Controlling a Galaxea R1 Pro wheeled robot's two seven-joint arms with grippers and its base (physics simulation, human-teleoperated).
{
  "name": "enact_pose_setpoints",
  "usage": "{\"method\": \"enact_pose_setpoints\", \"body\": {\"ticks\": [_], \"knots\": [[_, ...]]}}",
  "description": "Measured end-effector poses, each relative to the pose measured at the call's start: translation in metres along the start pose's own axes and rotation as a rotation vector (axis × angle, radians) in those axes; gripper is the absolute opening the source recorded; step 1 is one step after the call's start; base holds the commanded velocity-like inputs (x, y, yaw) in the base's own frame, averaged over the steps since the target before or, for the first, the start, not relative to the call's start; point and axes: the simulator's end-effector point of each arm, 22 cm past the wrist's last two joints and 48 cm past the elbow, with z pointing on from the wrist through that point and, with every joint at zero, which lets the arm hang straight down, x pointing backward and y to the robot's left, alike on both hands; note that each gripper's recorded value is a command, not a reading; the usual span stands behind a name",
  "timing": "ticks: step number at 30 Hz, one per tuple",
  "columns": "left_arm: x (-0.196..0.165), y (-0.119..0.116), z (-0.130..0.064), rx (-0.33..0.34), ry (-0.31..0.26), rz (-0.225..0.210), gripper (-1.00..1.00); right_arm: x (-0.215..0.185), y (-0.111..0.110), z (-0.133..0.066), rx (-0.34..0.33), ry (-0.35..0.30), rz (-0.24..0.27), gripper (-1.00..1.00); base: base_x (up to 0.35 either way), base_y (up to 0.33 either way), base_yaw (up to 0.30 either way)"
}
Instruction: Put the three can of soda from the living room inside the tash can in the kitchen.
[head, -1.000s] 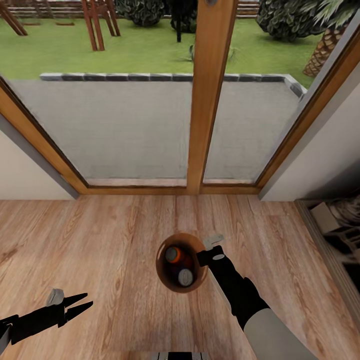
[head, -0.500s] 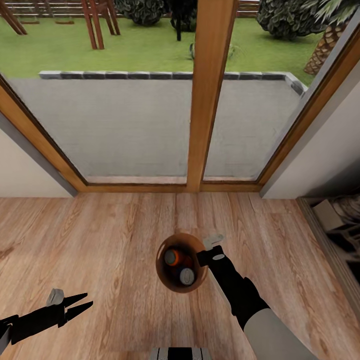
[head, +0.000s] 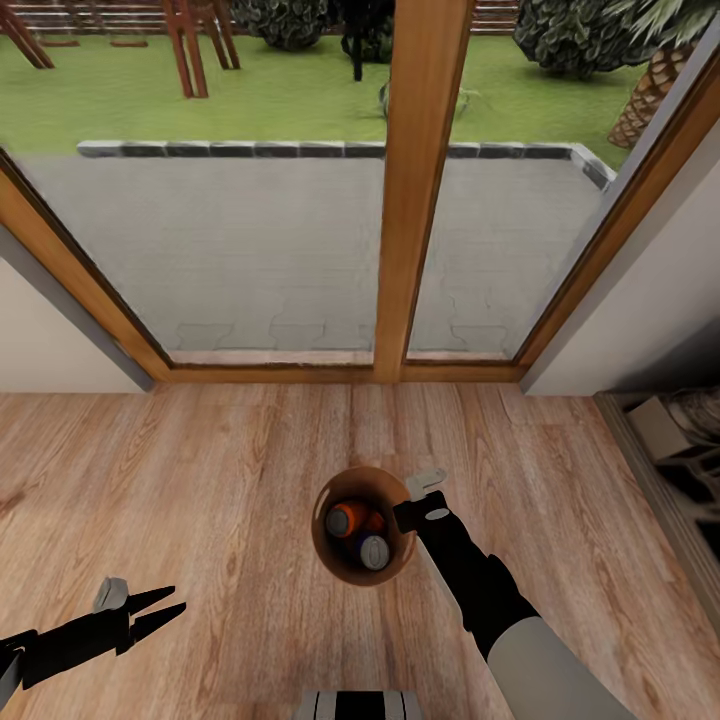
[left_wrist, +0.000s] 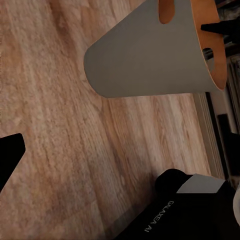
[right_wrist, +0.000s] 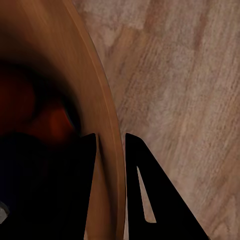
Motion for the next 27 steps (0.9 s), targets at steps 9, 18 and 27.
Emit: {"method": "enact_pose_setpoints", "body": {"ticks": [9, 18, 27], "knots": [[0.006, 0.007, 0.005, 0.000, 0.000, 0.000, 1.00, 0.006, 0.001, 0.008, 0.000, 0.000, 0.000, -1.00, 0.000, 0.000, 0.000], [0.013, 0.015, 0.009, 0.000, 0.001, -0.001, 1.00, 0.013, 0.003, 0.017, 0.000, 0.000, 0.000, -1.00, 0.000, 0.000, 0.000], [0.015, 0.018, 0.011, 0.001, 0.001, -0.001, 1.00, 0.015, 0.003, 0.020, 0.000, -0.001, 0.000, -1.00, 0.000, 0.000, 0.000]]}}
